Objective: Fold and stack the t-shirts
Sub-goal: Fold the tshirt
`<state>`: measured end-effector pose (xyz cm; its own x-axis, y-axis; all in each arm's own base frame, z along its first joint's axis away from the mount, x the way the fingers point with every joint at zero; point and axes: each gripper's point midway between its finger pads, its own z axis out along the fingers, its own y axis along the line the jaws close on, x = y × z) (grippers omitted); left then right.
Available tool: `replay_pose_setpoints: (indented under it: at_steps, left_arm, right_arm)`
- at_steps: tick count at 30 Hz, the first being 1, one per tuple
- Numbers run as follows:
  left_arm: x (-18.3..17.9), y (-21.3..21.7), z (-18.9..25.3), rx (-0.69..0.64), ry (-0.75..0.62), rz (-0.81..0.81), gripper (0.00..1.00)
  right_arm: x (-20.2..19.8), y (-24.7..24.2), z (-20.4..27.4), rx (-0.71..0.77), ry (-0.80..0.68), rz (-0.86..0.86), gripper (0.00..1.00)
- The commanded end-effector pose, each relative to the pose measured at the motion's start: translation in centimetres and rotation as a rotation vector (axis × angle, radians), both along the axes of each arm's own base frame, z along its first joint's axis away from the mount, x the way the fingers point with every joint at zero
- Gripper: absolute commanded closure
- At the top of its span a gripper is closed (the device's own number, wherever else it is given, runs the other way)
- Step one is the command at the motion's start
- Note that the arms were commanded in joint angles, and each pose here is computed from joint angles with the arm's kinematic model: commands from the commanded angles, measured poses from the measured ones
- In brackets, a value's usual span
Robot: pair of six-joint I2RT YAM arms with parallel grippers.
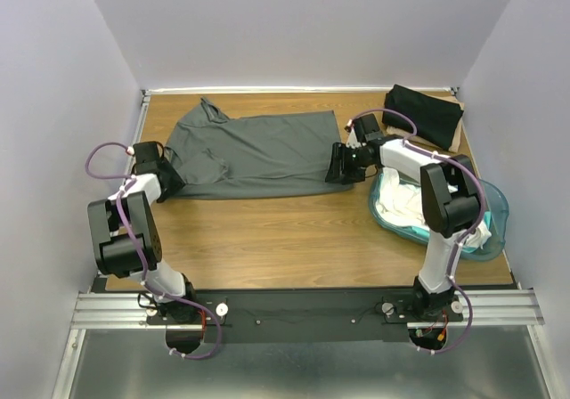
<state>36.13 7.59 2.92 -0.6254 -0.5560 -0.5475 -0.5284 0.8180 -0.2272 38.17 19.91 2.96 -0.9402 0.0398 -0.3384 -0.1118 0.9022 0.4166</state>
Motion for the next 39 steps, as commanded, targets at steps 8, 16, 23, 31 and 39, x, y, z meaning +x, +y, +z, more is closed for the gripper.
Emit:
replay_pose_setpoints:
  at_steps: [8,16,23,31,39]
  left_arm:
    - [-2.1,0.2,4.0,-0.007,-0.052,0.016,0.46]
    - [2.7,-4.2,11.4,0.006,-0.248,-0.1,0.46]
    - [6.4,-12.1,8.8,-0.17,-0.269,-0.28,0.46]
    - [7.3,-12.9,3.4,-0.216,-0.185,-0.313,0.46]
    - [5.8,-13.6,-1.3,-0.27,-0.074,-0.339,0.46]
  right_arm:
    - [-2.9,-1.9,-0.5,-0.072,0.08,-0.053,0.31]
    - [0.6,0.5,6.4,0.04,-0.08,0.01,0.28]
    - [3.3,2.7,6.3,0.089,-0.137,0.086,0.28]
    - [3.9,3.6,2.8,0.129,-0.134,0.098,0.28]
    - [2.0,2.4,0.1,0.078,-0.081,0.088,0.28]
